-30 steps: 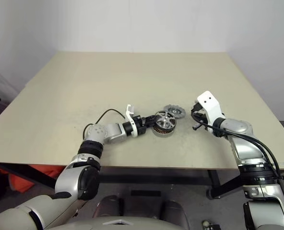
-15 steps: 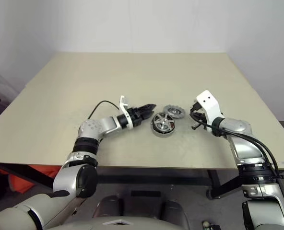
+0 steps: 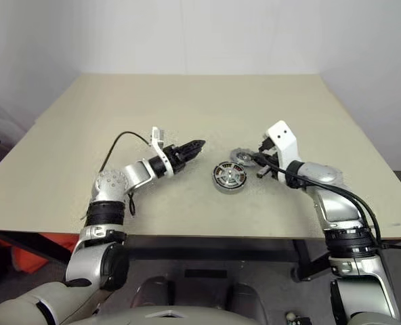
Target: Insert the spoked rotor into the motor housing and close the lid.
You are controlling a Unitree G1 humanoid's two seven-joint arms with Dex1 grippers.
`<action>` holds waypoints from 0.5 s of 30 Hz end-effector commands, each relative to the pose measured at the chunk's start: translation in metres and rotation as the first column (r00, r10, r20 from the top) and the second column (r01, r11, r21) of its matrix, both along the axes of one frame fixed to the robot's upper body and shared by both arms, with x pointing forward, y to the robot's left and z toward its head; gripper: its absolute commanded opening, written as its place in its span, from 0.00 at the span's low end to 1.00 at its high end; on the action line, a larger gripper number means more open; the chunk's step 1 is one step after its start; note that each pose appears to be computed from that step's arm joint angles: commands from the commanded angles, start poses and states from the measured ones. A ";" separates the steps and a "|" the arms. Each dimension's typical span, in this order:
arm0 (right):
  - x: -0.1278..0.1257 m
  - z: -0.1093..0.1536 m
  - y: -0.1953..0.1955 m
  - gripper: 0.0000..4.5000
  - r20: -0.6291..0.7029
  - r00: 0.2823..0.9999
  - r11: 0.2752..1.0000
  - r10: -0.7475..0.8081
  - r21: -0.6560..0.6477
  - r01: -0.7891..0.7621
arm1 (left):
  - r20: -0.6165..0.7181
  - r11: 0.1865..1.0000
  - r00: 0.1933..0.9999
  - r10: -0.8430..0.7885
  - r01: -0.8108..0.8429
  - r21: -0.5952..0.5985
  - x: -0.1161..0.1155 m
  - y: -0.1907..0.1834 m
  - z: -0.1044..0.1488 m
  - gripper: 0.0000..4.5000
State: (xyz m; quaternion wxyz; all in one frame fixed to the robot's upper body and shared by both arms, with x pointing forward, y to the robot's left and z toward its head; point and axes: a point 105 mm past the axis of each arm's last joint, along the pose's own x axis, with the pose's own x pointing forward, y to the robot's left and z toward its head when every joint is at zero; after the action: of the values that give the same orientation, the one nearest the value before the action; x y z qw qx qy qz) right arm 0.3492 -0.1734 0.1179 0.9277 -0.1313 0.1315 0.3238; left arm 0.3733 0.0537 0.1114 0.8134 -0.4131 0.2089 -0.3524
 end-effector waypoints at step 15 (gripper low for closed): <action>-0.013 -0.052 0.045 0.00 -0.147 0.986 0.995 0.085 0.058 -0.077 | 0.288 0.937 0.949 0.125 -0.208 0.280 0.001 0.036 0.003 0.54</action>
State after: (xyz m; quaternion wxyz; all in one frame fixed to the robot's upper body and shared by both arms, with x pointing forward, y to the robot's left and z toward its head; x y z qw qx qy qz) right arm 0.3413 -0.1296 0.0756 0.9102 -0.0883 0.1684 0.3680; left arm 0.3711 0.0878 0.0950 0.9084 -0.2553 0.1518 -0.2941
